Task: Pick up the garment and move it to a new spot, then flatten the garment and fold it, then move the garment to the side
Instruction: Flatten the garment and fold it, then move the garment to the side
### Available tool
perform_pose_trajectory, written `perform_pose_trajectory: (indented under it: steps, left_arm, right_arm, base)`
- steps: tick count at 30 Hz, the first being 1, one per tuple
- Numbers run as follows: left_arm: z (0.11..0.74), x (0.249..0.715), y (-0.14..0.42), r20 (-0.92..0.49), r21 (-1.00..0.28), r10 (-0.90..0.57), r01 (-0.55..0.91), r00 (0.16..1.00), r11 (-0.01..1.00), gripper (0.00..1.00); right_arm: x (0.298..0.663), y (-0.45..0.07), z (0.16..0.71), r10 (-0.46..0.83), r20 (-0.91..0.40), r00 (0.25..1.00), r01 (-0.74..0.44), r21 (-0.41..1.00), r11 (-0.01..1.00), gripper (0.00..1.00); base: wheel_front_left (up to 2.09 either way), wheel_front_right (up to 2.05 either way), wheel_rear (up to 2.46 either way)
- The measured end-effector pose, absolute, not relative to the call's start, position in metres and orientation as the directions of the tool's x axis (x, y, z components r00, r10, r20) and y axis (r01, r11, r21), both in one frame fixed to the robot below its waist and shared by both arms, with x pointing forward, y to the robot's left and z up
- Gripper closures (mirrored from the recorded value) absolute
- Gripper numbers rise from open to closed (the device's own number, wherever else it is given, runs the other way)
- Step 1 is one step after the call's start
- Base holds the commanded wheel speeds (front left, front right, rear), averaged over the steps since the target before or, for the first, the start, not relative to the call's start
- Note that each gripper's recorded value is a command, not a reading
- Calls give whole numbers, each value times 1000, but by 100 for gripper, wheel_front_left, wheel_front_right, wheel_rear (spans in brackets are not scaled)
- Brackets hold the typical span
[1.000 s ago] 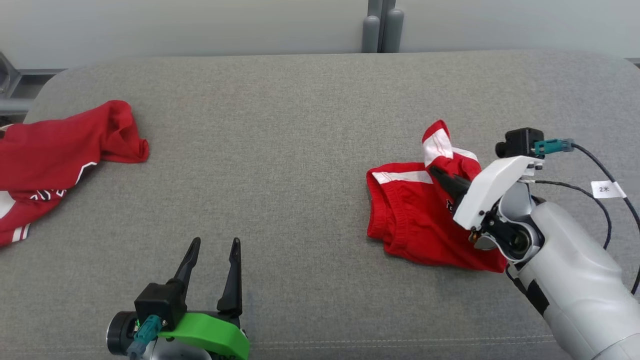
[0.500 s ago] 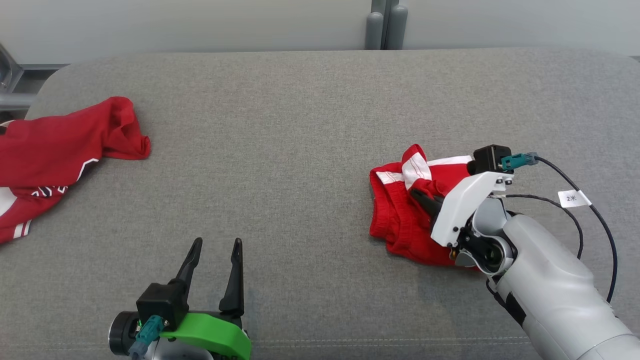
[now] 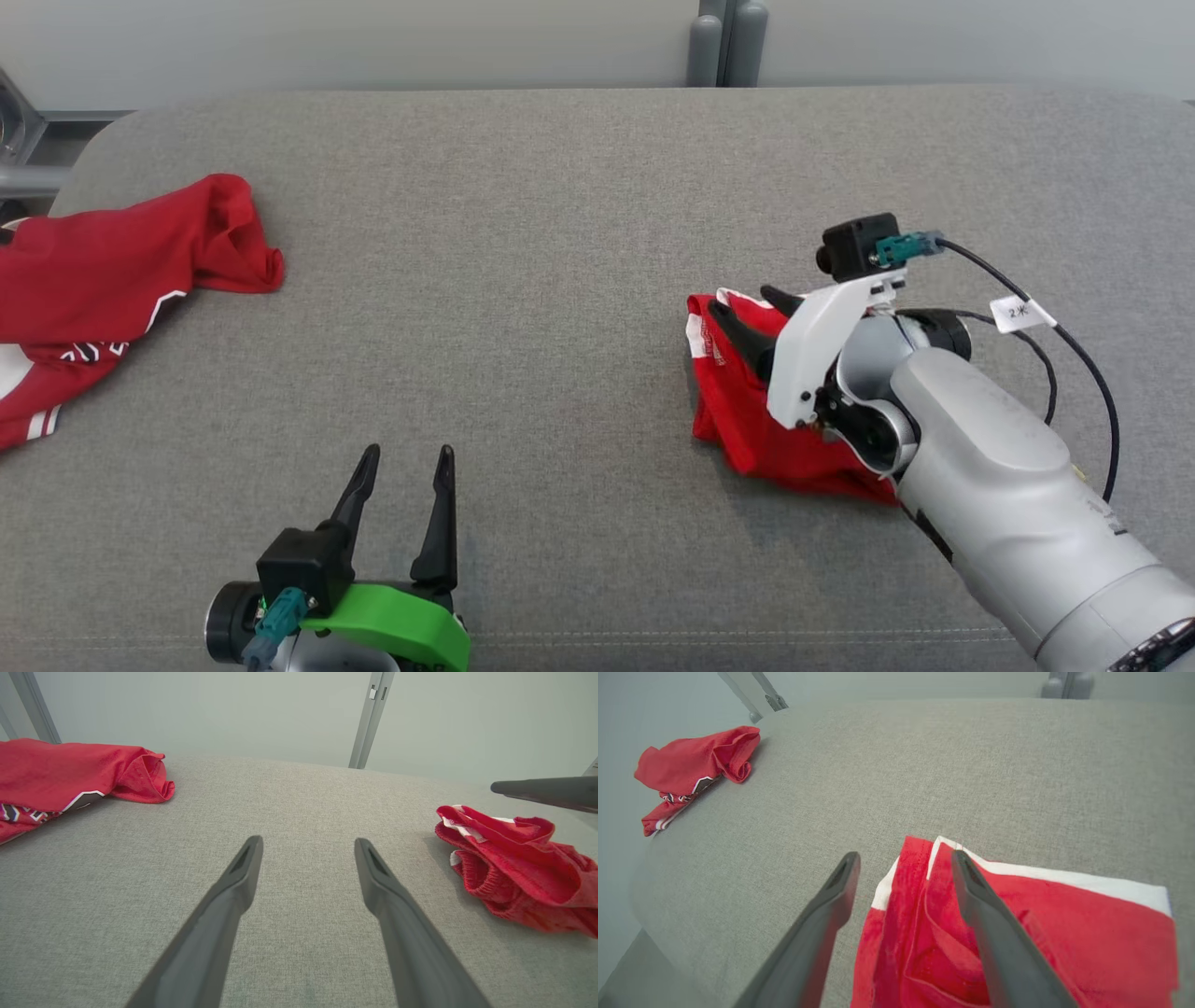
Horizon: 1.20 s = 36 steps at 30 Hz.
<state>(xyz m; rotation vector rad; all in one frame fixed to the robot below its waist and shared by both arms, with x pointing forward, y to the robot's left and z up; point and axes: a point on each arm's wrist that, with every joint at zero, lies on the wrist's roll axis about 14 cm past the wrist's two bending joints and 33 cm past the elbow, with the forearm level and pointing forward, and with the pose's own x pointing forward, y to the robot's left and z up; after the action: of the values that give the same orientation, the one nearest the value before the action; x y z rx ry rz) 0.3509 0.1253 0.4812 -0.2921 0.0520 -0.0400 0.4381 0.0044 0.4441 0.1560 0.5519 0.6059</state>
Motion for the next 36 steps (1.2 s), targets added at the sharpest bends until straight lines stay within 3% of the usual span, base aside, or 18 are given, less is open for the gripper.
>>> perform_pose_trajectory:
  steps: [3, 8, 14, 17, 26, 36]
  left_arm:
    - [482, 351, 127, -44, -288, -44, 29, 998, 957, 0]
    - [483, 352, 123, -37, -289, -56, 43, 998, 956, 0]
    - [486, 353, 119, -29, -290, -68, 57, 997, 955, 0]
    - [486, 352, 119, -29, -292, -68, 57, 997, 955, 0]
    - [481, 351, 117, -46, -294, -73, 56, 996, 954, 0]
    - [472, 347, 126, -78, -292, -42, 17, 996, 956, 0]
  right_arm:
    - [446, 13, 467, 605, -381, 699, -559, 235, 795, 0]
    - [451, 11, 492, 612, -295, 733, -563, 242, 791, 0]
    - [473, -56, 492, 473, -293, 831, -423, 221, 879, 0]
    - [466, -98, 462, 376, -373, 848, -302, 241, 922, 0]
    - [442, -124, 406, 312, -512, 800, -115, 379, 918, 0]
    - [429, -121, 367, 319, -632, 706, -53, 402, 914, 0]
  base:
    - [0, 0, 0]
    - [0, 0, 0]
    - [0, 0, 0]
    - [0, 0, 0]
    - [0, 0, 0]
    - [0, 0, 0]
